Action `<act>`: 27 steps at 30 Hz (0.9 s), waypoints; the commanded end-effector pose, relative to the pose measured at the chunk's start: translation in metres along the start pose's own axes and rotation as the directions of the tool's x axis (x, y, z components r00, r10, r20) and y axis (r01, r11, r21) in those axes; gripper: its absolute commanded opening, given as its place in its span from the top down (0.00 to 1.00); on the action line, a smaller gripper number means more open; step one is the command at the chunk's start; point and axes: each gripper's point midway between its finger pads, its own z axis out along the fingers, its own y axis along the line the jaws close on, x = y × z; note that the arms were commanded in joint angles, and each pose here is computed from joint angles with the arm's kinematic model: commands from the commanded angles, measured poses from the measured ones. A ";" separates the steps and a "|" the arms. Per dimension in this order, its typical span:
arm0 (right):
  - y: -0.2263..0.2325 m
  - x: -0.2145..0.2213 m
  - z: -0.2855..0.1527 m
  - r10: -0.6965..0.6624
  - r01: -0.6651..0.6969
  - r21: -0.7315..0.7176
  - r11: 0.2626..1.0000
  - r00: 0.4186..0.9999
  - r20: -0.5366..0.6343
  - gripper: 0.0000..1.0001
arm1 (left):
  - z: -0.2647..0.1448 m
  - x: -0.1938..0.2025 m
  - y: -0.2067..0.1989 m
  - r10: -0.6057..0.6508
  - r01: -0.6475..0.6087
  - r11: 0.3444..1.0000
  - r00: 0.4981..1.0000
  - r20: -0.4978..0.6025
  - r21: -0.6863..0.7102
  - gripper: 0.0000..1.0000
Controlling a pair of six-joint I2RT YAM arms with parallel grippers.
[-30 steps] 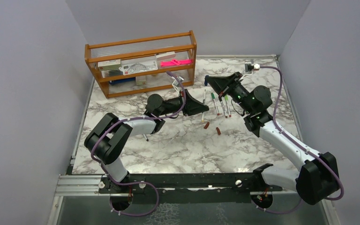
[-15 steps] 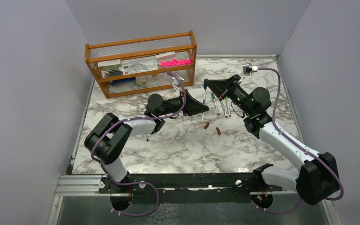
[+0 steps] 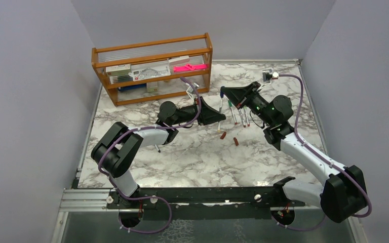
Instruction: Insert the pens into the pen caps
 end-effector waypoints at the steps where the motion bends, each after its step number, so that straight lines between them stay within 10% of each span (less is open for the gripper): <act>1: 0.005 -0.002 -0.005 -0.023 0.024 -0.025 0.999 1.000 0.010 0.99 | 0.005 -0.014 -0.021 0.073 -0.074 0.996 0.997 0.023 0.052 1.00; 27: -0.005 0.023 -0.019 0.014 -0.014 -0.003 1.000 0.999 -0.049 0.99 | 0.023 -0.044 -0.028 0.135 -0.141 0.987 0.987 0.084 0.077 1.00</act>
